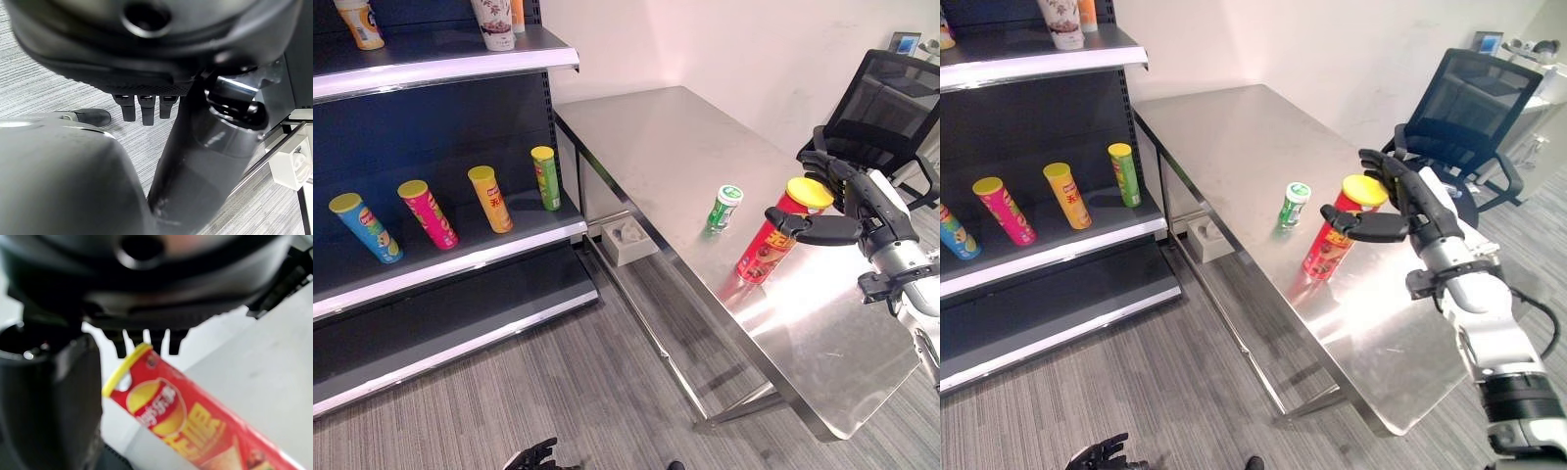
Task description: Put the goods on the table back onto the shelves and tidy them up.
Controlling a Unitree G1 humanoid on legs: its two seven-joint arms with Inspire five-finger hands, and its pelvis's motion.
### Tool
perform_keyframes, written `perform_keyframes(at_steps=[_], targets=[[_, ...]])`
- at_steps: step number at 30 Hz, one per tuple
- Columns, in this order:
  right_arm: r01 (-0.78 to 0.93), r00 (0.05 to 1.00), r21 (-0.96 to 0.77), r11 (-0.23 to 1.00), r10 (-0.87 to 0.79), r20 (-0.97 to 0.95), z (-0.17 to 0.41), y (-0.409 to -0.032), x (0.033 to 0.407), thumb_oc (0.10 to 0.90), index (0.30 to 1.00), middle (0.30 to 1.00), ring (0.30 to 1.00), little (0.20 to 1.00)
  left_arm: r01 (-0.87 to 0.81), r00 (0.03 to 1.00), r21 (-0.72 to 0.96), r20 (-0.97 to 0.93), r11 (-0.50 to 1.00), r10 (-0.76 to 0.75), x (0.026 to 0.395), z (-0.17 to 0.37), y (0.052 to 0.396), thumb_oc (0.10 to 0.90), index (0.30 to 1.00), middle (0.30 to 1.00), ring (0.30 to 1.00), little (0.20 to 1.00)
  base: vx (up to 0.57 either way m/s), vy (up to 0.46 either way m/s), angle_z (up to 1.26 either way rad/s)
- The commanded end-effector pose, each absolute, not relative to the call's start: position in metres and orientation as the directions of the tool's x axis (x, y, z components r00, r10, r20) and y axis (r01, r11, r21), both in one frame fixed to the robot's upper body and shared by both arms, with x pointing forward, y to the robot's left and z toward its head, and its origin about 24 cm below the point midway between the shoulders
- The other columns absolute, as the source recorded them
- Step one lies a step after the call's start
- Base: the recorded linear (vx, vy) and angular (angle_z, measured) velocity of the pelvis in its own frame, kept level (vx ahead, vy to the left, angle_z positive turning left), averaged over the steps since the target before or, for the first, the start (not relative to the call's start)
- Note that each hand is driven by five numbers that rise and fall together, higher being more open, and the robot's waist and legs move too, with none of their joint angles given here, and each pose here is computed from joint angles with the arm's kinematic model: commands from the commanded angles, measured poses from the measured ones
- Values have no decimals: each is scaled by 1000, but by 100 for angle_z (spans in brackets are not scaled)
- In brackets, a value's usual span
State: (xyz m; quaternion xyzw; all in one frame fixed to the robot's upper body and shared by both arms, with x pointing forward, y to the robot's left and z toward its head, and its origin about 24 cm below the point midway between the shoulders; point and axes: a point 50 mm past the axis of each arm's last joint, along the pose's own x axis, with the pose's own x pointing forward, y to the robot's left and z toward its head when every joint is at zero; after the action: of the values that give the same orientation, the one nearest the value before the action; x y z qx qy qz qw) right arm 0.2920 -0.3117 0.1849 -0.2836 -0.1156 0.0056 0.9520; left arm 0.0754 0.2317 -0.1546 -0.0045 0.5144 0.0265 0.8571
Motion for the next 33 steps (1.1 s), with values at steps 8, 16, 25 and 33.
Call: perform_keyframes(at_steps=[8, 16, 25, 33], targets=[[130, 914, -644, 754, 160, 373, 265, -304, 310, 800, 900, 900, 900, 900, -29, 498, 30, -866, 999, 40, 86, -153, 233, 800, 900, 900, 900, 900, -3, 0, 0], [125, 923, -668, 733, 162, 350, 265, -304, 312, 800, 900, 900, 900, 900, -30, 497, 31, -867, 999, 41, 86, -153, 233, 800, 900, 900, 900, 900, 0, 0, 0], [100, 945, -714, 693, 158, 285, 262, -307, 315, 800, 900, 900, 900, 900, -32, 490, 33, -871, 999, 44, 86, -153, 234, 800, 900, 900, 900, 900, 0, 0, 0], [107, 953, -757, 645, 149, 262, 265, -308, 315, 800, 900, 900, 900, 900, -38, 488, 32, -872, 999, 47, 86, -153, 234, 800, 900, 900, 900, 900, 0, 0, 0]])
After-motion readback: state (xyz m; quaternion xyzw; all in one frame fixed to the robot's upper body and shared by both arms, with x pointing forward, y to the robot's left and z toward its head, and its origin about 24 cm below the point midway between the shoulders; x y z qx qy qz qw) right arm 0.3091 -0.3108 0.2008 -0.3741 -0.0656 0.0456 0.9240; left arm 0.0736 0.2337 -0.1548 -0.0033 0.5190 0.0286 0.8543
